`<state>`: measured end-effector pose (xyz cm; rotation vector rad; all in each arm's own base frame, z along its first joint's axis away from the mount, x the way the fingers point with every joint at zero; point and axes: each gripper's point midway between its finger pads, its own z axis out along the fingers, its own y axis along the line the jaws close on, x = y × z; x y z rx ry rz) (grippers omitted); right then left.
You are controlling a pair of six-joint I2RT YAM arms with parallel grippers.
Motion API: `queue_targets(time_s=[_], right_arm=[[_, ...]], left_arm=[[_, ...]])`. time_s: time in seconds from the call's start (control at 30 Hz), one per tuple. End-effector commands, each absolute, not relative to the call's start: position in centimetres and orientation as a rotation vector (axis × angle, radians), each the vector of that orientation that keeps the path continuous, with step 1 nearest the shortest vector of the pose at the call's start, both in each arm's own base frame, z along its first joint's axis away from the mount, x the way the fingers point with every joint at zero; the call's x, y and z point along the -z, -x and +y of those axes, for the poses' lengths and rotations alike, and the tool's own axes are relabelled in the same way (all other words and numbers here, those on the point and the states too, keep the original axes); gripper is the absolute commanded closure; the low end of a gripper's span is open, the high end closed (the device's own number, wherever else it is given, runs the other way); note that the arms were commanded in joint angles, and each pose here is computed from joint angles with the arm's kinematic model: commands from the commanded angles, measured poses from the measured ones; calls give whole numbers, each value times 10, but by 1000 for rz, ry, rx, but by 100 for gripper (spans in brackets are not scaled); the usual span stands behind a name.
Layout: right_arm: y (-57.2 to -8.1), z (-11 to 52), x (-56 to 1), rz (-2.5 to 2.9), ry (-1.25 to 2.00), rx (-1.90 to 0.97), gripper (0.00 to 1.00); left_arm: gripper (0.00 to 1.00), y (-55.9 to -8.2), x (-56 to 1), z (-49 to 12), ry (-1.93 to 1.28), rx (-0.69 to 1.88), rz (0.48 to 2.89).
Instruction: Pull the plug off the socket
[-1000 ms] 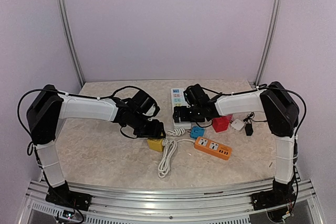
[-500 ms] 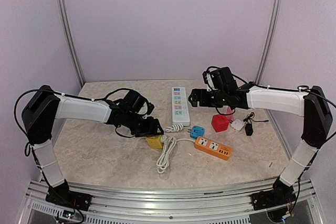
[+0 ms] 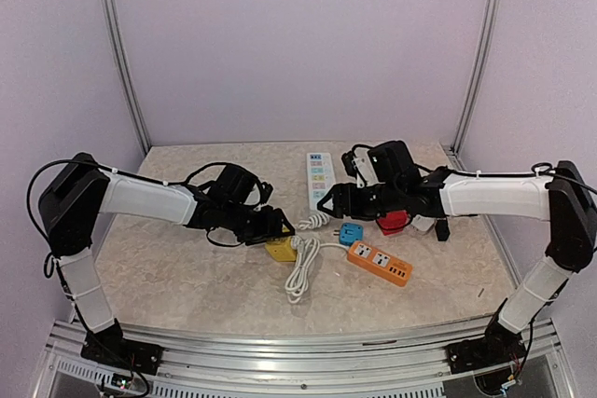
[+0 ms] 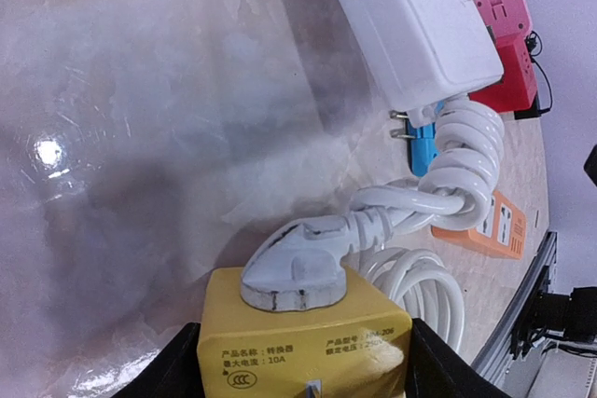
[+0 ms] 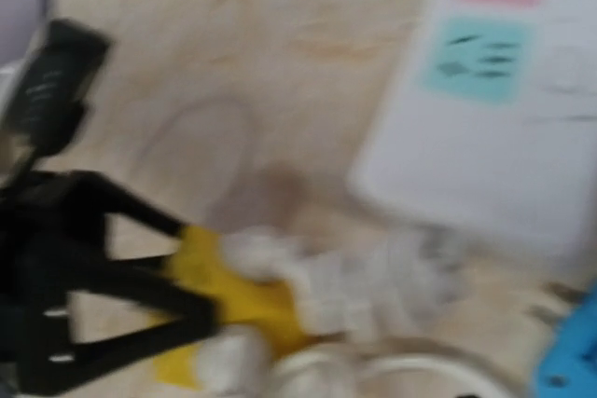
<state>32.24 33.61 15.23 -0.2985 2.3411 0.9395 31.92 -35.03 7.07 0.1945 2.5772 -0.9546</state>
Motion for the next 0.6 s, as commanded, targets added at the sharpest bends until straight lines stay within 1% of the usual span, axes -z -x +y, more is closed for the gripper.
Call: queue_targets(time_s=[0.0,0.23,0.5,0.57], right_arm=[[-312,367,-182,2289,375,-997,33],[-297,394,-153,2365,433,-983,41],[-286,396,-135,2415,420,-992,44],[-283,399,-129,2429,427,-1005,46]], left_arm=[[74,-337,-128,-369,-144,1147,2361],[75,-348,-136,-372,-104,1128,2318],[75,-343,-132,-369,-107,1119,2330],[75,-344,-134,-370,-110,1119,2323]])
